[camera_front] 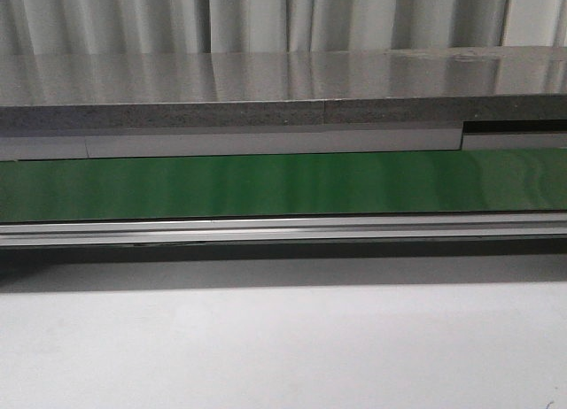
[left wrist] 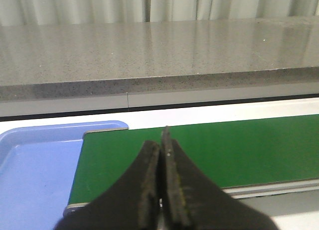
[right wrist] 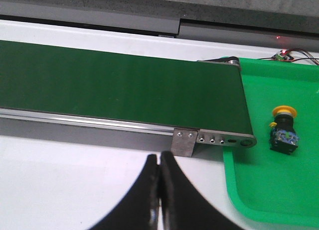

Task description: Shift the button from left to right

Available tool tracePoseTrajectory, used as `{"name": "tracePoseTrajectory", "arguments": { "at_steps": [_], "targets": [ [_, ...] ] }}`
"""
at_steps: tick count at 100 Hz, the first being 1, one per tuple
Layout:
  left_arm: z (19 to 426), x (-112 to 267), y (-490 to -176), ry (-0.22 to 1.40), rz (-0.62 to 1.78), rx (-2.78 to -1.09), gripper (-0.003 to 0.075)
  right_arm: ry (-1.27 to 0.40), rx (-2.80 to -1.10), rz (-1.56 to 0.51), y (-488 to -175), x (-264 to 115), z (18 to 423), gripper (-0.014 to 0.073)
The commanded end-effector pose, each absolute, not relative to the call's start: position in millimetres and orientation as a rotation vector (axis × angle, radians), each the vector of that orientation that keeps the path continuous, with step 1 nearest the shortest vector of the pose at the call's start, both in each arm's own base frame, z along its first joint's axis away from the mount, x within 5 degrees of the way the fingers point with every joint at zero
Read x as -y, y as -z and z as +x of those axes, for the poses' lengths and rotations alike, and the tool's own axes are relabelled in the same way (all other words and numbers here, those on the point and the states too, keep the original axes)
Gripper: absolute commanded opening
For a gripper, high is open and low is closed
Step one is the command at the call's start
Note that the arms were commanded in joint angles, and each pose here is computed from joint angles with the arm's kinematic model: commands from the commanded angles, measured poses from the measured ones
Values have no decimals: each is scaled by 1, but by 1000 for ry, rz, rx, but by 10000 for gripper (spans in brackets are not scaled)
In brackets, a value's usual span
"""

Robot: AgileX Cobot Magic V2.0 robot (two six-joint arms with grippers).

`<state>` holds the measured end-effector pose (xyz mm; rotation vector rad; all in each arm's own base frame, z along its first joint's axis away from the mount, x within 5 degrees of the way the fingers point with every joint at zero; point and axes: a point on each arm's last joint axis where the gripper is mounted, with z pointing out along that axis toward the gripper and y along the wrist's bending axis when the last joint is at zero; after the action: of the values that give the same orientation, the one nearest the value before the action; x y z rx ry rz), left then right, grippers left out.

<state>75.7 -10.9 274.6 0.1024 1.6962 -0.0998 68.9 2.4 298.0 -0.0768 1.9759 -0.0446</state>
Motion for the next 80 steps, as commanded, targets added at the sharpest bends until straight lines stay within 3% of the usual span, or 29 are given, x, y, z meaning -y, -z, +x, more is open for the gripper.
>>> {"name": "tracePoseTrajectory", "arguments": {
  "at_steps": [1, 29, 80],
  "targets": [
    [76, 9, -291, 100, 71, -1597, -20, 48, -1888, -60, -311, -2, 71, -68],
    [76, 9, -291, 100, 71, -1597, -20, 64, -1794, -86, -310, -3, 57, -68],
    [76, 9, -291, 100, 71, -1597, -20, 20, -1592, -16, -238, -1, 43, -68]
  ]
}}
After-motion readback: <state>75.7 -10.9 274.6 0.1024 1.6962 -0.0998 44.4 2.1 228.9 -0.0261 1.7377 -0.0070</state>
